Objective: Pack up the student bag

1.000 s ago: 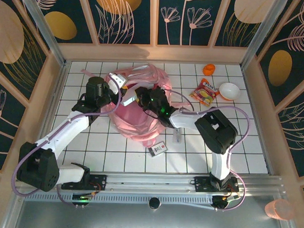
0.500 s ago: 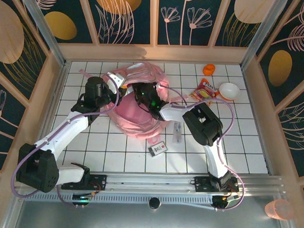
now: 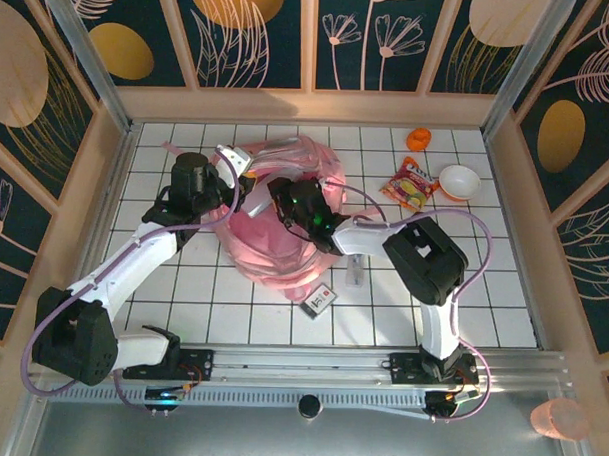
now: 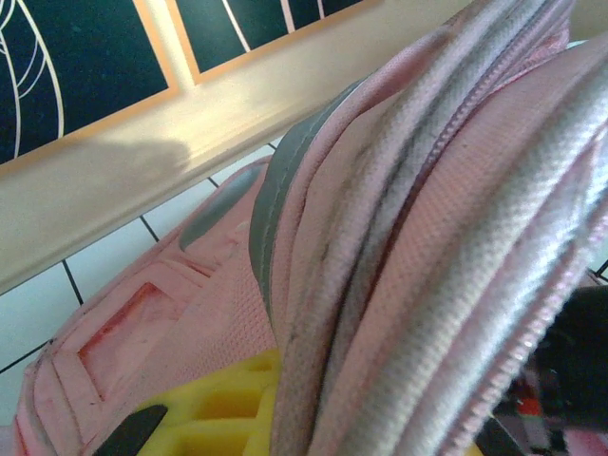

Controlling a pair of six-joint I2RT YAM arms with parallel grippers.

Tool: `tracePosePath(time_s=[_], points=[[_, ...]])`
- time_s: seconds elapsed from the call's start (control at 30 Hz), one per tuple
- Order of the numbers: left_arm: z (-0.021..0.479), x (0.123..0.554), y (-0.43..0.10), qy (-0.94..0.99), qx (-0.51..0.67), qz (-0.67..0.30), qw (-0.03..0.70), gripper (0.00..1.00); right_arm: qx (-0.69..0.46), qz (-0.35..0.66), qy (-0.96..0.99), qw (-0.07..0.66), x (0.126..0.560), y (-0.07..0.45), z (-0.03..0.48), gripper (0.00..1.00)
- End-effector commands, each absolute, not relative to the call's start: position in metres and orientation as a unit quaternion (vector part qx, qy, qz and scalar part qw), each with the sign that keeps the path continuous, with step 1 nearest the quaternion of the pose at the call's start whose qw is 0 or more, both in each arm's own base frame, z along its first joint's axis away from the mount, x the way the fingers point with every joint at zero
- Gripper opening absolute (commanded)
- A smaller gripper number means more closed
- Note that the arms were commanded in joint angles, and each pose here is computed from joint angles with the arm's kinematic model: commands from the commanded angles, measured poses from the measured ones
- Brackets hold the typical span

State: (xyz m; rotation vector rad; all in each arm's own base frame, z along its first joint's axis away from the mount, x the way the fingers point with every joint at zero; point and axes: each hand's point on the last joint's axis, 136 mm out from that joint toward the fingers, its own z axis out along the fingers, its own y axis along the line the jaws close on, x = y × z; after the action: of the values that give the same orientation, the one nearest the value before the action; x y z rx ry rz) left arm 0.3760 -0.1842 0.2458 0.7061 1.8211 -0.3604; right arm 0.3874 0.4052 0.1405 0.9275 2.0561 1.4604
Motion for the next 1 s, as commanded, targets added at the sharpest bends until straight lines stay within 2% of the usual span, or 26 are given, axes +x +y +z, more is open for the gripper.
tracePosePath(time_s=[0.0, 0.17, 0.27, 0.37, 0.43, 0.63, 0.97], points=[[0.346, 0.373, -0.196, 0.664, 0.305, -0.172, 0.661, 0.0, 0.311, 0.526, 0.759, 0.225, 0.37, 0.406, 0.156, 0.47], [0.346, 0.374, -0.197, 0.663, 0.305, -0.174, 0.661, 0.0, 0.322, 0.528, 0.758, 0.209, 0.356, 0.408, 0.148, 0.39], [0.348, 0.375, -0.197, 0.662, 0.301, -0.176, 0.663, 0.0, 0.311, 0.512, 0.773, 0.208, 0.35, 0.413, 0.144, 0.39], [0.347, 0.375, -0.198, 0.663, 0.299, -0.185, 0.661, 0.0, 0.314, 0.493, 0.786, 0.204, 0.348, 0.418, 0.137, 0.47], [0.346, 0.374, -0.2, 0.663, 0.299, -0.191, 0.659, 0.0, 0.319, 0.493, 0.783, 0.205, 0.353, 0.42, 0.136, 0.47], [0.346, 0.373, -0.199, 0.663, 0.297, -0.19, 0.66, 0.0, 0.322, 0.489, 0.785, 0.199, 0.364, 0.436, 0.118, 0.39], [0.346, 0.372, -0.199, 0.663, 0.301, -0.189, 0.659, 0.0, 0.317, 0.482, 0.792, 0.2, 0.38, 0.455, 0.096, 0.38]])
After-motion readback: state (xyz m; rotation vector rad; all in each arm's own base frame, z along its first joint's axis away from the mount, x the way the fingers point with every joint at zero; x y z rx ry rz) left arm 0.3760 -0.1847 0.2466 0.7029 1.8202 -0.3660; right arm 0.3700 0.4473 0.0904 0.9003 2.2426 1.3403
